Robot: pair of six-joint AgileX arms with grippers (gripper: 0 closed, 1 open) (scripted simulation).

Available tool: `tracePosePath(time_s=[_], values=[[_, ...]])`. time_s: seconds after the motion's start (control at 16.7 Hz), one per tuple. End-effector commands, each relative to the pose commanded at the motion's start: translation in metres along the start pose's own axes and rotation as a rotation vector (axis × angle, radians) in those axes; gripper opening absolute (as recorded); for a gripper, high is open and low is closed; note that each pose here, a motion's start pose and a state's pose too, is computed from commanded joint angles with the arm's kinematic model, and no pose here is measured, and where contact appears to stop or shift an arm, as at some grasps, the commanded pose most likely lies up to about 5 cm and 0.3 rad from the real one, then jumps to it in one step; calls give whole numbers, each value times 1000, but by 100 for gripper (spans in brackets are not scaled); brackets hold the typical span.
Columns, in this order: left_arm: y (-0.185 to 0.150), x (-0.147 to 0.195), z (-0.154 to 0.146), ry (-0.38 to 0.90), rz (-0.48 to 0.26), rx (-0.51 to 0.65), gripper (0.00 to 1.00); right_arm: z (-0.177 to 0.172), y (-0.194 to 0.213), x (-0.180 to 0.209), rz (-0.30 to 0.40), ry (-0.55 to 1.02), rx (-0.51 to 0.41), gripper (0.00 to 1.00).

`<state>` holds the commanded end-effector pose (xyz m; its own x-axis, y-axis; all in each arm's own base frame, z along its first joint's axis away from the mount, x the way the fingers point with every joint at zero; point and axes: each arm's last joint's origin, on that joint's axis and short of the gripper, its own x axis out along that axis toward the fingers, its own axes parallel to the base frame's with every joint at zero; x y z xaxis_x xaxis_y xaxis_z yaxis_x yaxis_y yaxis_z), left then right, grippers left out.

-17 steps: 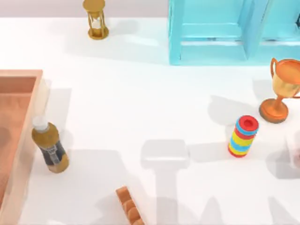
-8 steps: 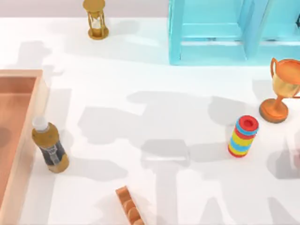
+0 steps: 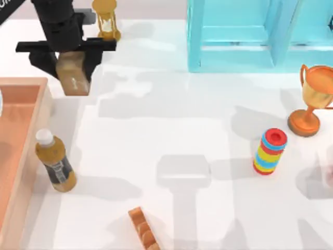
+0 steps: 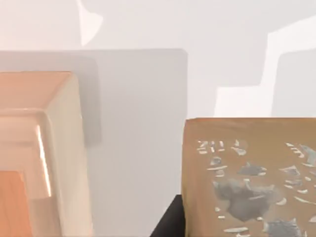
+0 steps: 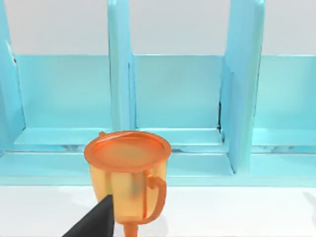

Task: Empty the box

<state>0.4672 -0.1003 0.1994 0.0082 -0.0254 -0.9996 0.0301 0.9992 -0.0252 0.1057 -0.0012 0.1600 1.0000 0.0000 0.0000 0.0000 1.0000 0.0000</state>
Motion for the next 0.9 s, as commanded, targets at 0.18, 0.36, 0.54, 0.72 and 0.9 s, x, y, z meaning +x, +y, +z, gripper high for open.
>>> tracePosePath(time_s=[0.18, 0.36, 0.54, 0.72, 0.9], values=[[-16, 18, 5, 6, 25, -11, 0, 0, 0, 0, 0, 0, 0, 100], [-16, 18, 5, 6, 25, -11, 0, 0, 0, 0, 0, 0, 0, 100], [-21, 18, 3, 7, 6, 9, 0, 0, 0, 0, 0, 0, 0, 100], [-54, 31, -6, 28, -33, 81, 0, 0, 0, 0, 0, 0, 0, 100], [-54, 53, -7, 43, 11, 70, 0, 0, 0, 0, 0, 0, 0, 100]])
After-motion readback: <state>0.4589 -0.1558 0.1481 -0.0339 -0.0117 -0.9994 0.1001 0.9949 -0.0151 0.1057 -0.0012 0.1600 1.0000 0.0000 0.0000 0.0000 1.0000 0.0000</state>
